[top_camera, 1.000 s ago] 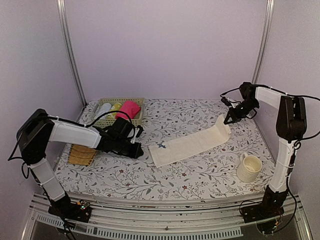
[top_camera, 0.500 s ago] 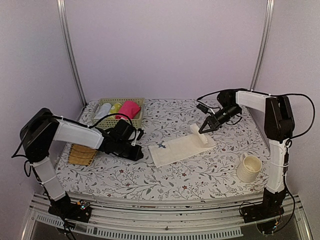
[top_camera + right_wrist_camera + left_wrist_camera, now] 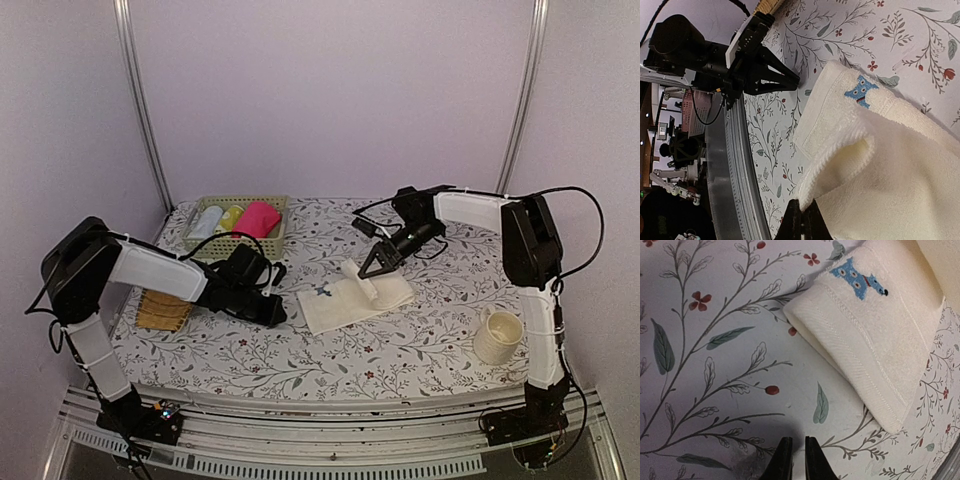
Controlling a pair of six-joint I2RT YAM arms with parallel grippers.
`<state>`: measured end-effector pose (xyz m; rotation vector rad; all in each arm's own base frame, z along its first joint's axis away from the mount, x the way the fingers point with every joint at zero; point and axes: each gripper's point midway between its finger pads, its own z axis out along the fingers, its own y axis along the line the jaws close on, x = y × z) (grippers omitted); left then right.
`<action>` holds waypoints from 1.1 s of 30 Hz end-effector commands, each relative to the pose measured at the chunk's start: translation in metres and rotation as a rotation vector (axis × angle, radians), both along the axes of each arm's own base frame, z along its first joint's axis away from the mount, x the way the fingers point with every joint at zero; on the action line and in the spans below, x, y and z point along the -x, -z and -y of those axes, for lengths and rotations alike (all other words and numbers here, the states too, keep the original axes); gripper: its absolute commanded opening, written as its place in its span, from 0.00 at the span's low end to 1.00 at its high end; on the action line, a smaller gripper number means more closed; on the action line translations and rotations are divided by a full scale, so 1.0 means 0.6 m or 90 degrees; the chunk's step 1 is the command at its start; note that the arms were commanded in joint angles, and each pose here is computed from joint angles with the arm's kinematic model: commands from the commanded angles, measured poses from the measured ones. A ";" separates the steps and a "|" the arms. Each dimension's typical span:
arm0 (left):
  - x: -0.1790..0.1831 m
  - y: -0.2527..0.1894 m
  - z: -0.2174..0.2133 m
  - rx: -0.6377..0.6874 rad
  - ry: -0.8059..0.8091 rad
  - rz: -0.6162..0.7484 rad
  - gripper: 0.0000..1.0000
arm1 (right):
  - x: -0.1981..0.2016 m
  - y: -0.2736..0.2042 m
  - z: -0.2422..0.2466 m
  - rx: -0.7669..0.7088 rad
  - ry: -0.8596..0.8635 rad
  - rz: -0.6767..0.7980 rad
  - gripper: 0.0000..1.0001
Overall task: Roll the towels
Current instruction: Fold the towel at the center of the board.
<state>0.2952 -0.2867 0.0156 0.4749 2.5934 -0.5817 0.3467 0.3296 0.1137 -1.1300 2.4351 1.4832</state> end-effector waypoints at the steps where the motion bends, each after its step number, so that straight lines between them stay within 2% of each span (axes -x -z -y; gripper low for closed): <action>1: 0.008 0.014 0.009 0.011 0.007 -0.012 0.13 | 0.007 0.016 -0.050 -0.007 -0.014 -0.008 0.03; 10: 0.009 0.012 0.024 0.046 0.009 -0.021 0.13 | 0.006 0.054 -0.105 0.021 0.013 -0.009 0.03; 18: 0.015 0.020 0.030 0.063 0.010 -0.035 0.13 | -0.002 0.035 -0.129 0.017 0.079 -0.004 0.03; 33: 0.014 0.036 0.041 0.075 0.016 -0.048 0.13 | 0.046 0.060 -0.175 0.008 0.041 -0.076 0.03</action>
